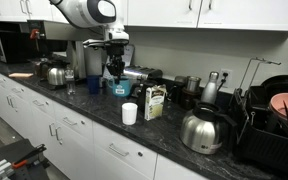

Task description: Move the blue mug to the right of the white mug

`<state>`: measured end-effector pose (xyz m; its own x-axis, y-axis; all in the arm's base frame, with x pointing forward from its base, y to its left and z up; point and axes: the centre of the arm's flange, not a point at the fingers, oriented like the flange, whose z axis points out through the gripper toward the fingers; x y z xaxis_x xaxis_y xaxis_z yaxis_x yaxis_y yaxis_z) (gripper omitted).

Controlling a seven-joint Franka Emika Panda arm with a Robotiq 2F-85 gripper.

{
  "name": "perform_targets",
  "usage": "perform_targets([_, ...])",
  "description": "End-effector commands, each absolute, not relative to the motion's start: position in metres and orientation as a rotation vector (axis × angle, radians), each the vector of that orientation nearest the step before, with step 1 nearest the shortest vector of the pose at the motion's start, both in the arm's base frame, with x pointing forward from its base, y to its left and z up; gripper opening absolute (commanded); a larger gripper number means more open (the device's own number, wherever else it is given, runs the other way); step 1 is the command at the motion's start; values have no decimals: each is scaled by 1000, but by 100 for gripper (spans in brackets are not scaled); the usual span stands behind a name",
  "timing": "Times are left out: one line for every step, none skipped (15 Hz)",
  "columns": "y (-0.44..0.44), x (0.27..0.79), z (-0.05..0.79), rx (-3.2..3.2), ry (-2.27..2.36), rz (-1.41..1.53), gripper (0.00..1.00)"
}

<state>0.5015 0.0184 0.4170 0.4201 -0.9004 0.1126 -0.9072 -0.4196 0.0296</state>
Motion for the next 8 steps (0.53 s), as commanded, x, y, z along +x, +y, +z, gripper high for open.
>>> perform_targets([19, 501, 417, 2574, -1643, 120, 9])
perform_targets([19, 501, 417, 2573, -1643, 120, 9])
perform_targets([19, 501, 417, 2573, -1643, 120, 9])
perform_targets([19, 501, 417, 2573, -1643, 120, 2])
perform_targets([17, 501, 418, 2573, -1645, 114, 2])
perform_targets([14, 499, 424, 2575, -1652, 103, 2])
perform_targets([11, 498, 428, 2579, -1656, 98, 2])
perform_targets([6, 497, 433, 2574, -1670, 101, 2])
